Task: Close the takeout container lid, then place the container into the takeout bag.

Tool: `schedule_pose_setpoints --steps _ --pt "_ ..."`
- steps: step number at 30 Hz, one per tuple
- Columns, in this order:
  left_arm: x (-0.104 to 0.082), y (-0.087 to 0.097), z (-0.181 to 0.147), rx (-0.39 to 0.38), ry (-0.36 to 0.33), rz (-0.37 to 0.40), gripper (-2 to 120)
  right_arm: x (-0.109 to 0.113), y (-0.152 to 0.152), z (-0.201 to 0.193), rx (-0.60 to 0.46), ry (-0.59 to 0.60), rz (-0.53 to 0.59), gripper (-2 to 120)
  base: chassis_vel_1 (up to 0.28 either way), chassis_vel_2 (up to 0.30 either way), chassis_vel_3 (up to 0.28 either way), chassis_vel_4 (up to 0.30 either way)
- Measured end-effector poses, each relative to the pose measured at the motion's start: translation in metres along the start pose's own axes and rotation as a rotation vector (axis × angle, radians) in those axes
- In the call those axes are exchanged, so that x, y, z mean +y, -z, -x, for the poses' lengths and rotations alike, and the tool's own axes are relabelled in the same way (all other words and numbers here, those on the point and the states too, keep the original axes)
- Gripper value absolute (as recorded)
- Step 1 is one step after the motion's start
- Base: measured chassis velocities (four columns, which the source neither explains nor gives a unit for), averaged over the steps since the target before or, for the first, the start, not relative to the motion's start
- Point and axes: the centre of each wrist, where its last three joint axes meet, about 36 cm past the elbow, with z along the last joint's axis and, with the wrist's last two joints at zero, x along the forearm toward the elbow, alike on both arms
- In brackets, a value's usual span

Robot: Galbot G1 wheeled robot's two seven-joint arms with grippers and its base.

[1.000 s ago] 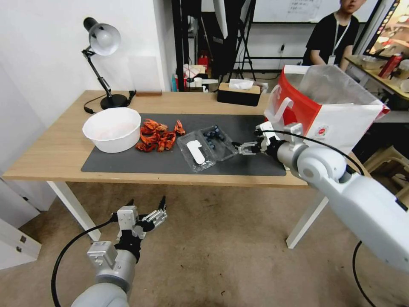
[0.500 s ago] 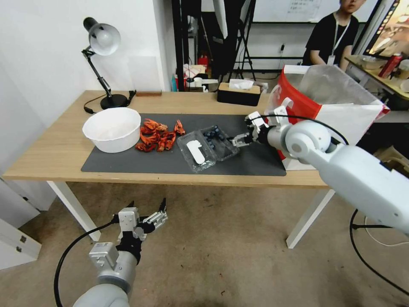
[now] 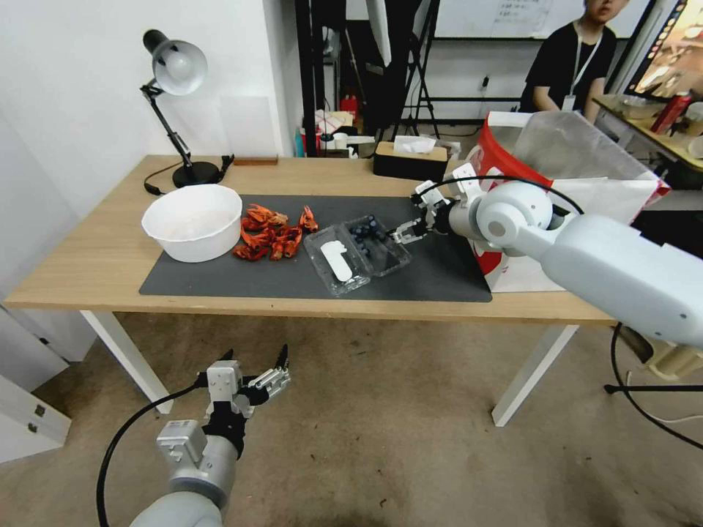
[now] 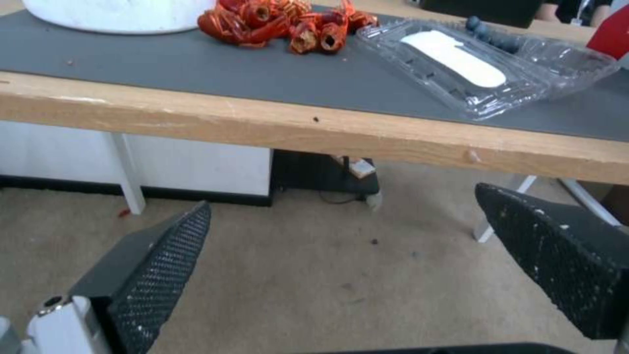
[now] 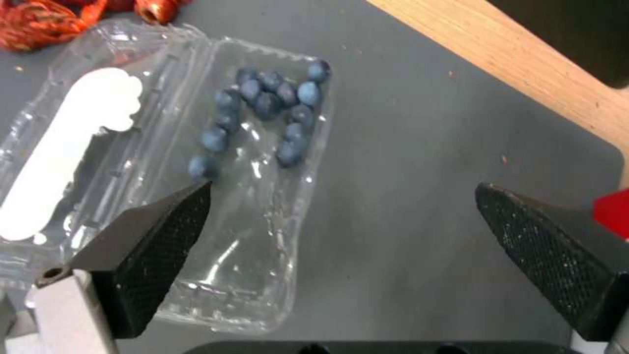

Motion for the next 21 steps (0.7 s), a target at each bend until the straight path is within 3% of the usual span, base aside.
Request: schedule_pose_setpoints --steps 21 --pt "0.004 -0.011 0.007 0.015 0.002 0.006 100 0.007 -0.008 0.021 0.088 -0.048 0.05 100 0.0 0.0 0.0 0.0"
